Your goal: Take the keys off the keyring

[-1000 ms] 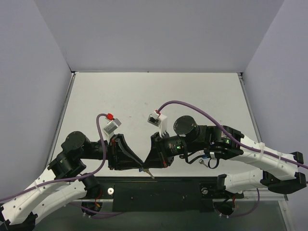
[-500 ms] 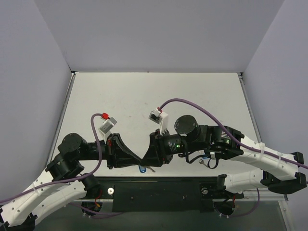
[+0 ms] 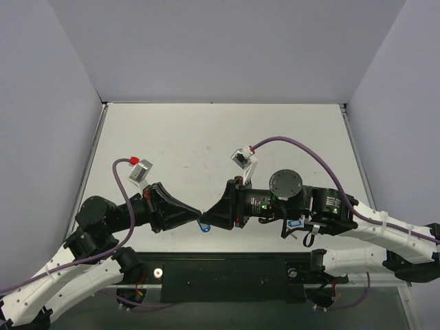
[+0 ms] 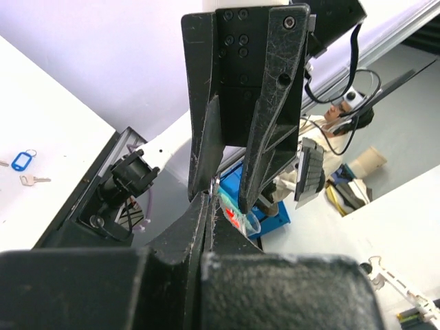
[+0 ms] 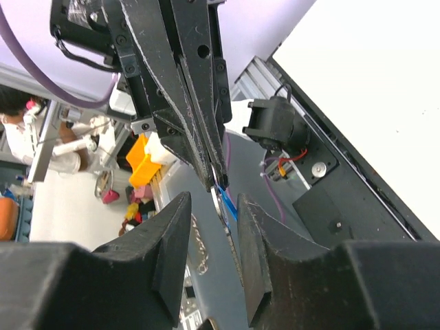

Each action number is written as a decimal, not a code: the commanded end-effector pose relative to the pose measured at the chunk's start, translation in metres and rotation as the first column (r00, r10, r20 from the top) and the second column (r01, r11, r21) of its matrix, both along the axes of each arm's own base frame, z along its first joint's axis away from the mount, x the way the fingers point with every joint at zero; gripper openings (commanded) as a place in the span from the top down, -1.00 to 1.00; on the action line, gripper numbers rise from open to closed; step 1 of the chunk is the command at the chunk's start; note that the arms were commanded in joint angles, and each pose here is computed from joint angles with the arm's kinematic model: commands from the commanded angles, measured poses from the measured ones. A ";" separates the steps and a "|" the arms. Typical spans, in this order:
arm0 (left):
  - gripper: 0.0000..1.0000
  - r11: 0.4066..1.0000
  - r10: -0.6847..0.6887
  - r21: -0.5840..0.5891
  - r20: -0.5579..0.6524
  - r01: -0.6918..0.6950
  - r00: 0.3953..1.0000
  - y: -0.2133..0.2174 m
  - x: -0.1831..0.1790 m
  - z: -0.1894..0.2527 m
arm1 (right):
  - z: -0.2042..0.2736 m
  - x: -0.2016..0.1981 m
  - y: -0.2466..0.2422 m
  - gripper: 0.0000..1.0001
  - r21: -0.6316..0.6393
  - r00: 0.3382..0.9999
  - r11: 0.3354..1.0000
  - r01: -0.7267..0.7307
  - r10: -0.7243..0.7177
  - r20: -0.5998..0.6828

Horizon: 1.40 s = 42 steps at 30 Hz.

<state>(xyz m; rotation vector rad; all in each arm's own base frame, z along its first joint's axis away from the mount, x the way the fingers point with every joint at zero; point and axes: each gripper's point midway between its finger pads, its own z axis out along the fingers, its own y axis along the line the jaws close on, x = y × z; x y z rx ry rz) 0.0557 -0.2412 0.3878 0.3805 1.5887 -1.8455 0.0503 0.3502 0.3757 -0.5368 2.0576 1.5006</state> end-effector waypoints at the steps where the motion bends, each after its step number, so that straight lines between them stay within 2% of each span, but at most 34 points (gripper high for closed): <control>1: 1.00 0.992 0.058 -0.112 0.003 -0.058 0.998 0.007 0.007 0.027 | 0.037 0.010 -0.002 0.43 0.155 0.997 0.986 0.065 -0.069 0.019; 7: 1.00 0.988 0.060 -0.141 -0.016 -0.062 0.998 0.008 0.008 0.033 | 0.048 0.016 0.000 0.57 0.211 0.994 0.973 0.096 -0.104 0.028; 13: 1.00 0.988 0.053 -0.145 -0.021 -0.055 0.998 0.008 0.007 0.034 | 0.057 0.022 0.001 0.60 0.237 0.991 0.964 0.116 -0.129 0.040; 24: 1.00 0.985 0.059 -0.163 -0.022 -0.062 0.998 0.010 0.007 0.039 | 0.056 0.025 0.006 0.62 0.221 0.989 0.967 0.124 -0.139 0.052; 35: 1.00 0.981 0.078 -0.175 -0.029 -0.082 0.997 0.014 0.008 0.042 | 0.052 0.025 0.009 0.82 0.205 0.990 0.971 0.120 -0.132 0.048; 42: 1.00 0.978 0.096 -0.184 -0.041 -0.102 0.995 0.017 0.010 0.044 | 0.047 0.025 0.008 0.79 0.195 0.989 0.973 0.126 -0.138 0.047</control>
